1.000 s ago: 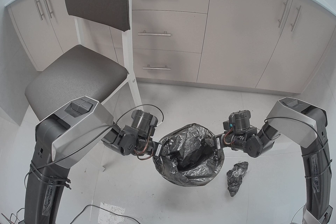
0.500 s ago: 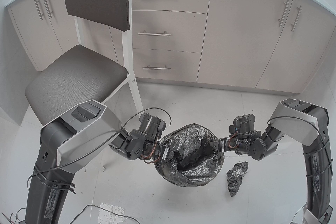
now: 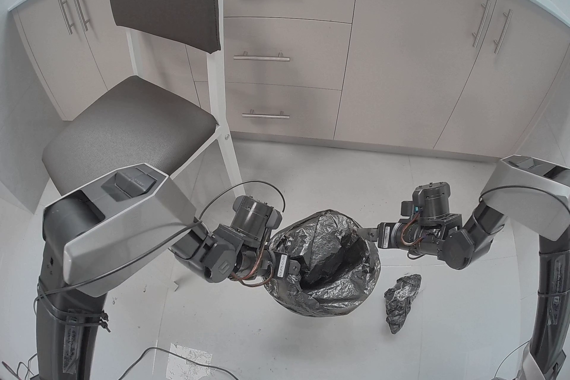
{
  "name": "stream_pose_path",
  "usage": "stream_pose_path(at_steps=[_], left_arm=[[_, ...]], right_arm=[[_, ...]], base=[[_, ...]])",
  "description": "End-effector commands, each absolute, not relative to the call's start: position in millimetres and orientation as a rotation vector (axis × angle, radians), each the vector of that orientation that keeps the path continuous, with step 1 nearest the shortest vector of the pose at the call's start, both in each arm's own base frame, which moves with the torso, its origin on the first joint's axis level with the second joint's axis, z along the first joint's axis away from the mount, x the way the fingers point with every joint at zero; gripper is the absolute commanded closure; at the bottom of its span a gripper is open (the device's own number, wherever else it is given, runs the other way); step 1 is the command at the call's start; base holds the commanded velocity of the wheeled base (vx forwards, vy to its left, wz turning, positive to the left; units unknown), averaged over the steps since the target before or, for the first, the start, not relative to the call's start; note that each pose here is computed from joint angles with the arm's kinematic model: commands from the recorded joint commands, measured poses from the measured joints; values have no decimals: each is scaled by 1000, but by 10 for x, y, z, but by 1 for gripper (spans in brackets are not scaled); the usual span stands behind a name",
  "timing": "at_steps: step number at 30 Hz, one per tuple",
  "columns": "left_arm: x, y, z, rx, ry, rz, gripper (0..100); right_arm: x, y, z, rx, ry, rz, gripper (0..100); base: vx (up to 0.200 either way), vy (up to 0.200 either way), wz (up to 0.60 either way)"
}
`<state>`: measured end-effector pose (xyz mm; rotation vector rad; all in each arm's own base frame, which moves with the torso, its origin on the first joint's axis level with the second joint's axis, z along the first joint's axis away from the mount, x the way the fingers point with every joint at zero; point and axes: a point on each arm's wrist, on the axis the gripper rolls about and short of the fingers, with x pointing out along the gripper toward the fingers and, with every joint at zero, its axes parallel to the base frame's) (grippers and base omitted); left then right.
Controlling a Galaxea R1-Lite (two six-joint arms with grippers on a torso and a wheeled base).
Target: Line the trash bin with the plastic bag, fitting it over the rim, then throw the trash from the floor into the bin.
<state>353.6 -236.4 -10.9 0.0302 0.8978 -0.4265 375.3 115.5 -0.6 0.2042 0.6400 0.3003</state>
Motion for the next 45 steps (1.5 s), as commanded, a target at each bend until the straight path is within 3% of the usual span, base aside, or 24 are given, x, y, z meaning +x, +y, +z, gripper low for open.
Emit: stream_pose_path(at_steps=[1, 10, 15, 21, 26, 36, 45], left_arm=[[2877, -2157, 439, -143, 774, -488, 0], [2570, -1494, 318, -313, 708, -373, 0], [2547, -1171, 272, -476, 729, -345, 0], [2497, -1039, 135, -587, 826, -396, 0], [2575, -1011, -88, -595, 848, -387, 0], [2542, -1015, -257, -579, 783, -419, 0], [2526, -1014, -300, -554, 775, -431, 0]], right_arm=[[3516, 757, 583, 358, 528, 233, 0], [4310, 215, 401, 521, 406, 43, 0], [4973, 230, 239, 510, 464, -37, 0], [5431, 223, -12, 516, 556, -85, 0], [5323, 193, -760, 564, 766, -178, 0], [5125, 80, -1235, 535, 984, -277, 0], [4651, 64, -2095, 277, 1331, -400, 0]], base=[[0, 0, 0], [0, 0, 0], [0, 0, 0], [0, 0, 0], [0, 0, 0], [0, 0, 0], [0, 0, 0]])
